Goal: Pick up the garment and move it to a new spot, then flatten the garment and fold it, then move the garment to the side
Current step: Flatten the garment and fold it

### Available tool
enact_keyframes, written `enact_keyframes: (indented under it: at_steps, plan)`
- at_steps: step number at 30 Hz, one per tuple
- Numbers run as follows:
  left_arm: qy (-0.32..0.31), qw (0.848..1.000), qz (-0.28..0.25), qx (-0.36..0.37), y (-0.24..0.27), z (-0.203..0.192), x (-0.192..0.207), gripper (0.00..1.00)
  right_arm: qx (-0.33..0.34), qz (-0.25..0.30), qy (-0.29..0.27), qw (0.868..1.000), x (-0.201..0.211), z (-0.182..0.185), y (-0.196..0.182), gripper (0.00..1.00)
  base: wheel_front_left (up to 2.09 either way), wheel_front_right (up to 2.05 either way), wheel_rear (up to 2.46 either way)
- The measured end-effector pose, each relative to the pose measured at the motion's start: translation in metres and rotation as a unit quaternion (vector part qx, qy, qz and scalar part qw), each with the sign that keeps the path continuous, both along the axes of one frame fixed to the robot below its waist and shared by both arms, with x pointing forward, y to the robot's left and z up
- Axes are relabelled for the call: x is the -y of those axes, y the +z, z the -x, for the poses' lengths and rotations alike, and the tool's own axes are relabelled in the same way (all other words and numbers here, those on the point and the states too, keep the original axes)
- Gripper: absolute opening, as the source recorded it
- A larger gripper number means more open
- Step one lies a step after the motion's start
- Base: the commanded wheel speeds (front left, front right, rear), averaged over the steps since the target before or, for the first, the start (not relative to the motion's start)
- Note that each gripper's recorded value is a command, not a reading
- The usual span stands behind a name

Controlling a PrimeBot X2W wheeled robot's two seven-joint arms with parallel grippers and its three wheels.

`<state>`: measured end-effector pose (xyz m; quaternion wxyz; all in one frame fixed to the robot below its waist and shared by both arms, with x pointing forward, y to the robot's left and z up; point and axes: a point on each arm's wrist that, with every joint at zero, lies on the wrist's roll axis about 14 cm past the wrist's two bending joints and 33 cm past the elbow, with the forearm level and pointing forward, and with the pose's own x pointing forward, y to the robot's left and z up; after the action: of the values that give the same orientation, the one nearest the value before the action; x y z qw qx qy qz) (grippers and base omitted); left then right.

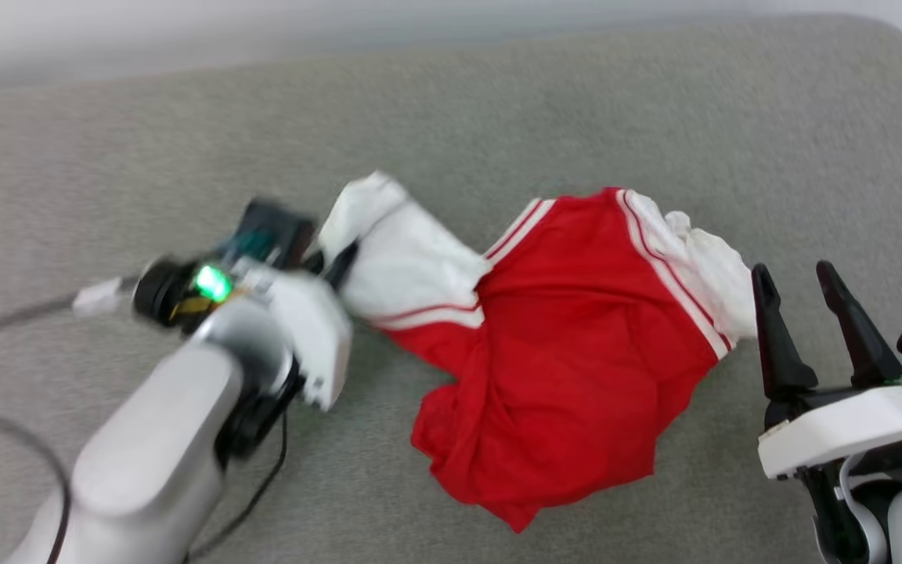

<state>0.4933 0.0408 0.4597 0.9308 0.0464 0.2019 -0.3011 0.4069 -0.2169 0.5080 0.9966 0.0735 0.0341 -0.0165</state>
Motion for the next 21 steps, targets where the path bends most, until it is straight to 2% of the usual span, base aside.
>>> enact_keyframes:
  at_steps: [6,10,13,14,15,16,18,21]
  plan:
    - [0.129,0.990,0.030,-0.048,-0.024,0.060,-0.068,0.00,0.009,-0.003,0.016,1.000,-0.011,0.006,0.012,1.00,0.00,0.00,0.00]
    - [0.205,0.970,0.047,-0.125,-0.062,0.116,-0.099,0.00,0.011,-0.005,0.026,1.000,-0.017,0.011,0.017,1.00,0.00,0.00,0.00]
    - [0.237,0.954,0.061,-0.173,-0.084,0.148,-0.107,0.02,0.011,-0.008,0.030,0.999,-0.019,0.013,0.019,1.00,0.00,0.00,0.00]
    - [0.243,0.950,0.069,-0.180,-0.087,0.153,-0.107,0.26,0.011,-0.008,0.030,0.999,-0.020,0.015,0.019,1.00,0.00,0.00,0.00]
    - [0.247,0.948,0.076,-0.188,-0.089,0.156,-0.106,0.44,0.010,-0.008,0.030,0.999,-0.020,0.015,0.019,1.00,0.00,0.00,0.00]
    - [0.256,0.947,0.090,-0.173,-0.087,0.156,-0.106,1.00,0.008,-0.009,0.033,0.999,-0.021,0.019,0.020,1.00,0.00,0.00,0.00]
    - [0.265,0.950,0.098,-0.136,-0.078,0.149,-0.107,1.00,0.007,-0.010,0.033,0.999,-0.021,0.023,0.021,1.00,0.00,0.00,0.00]
    - [0.280,0.954,0.096,-0.040,-0.047,0.130,-0.121,1.00,0.008,-0.010,0.032,0.999,-0.021,0.029,0.024,1.00,0.00,0.00,0.00]
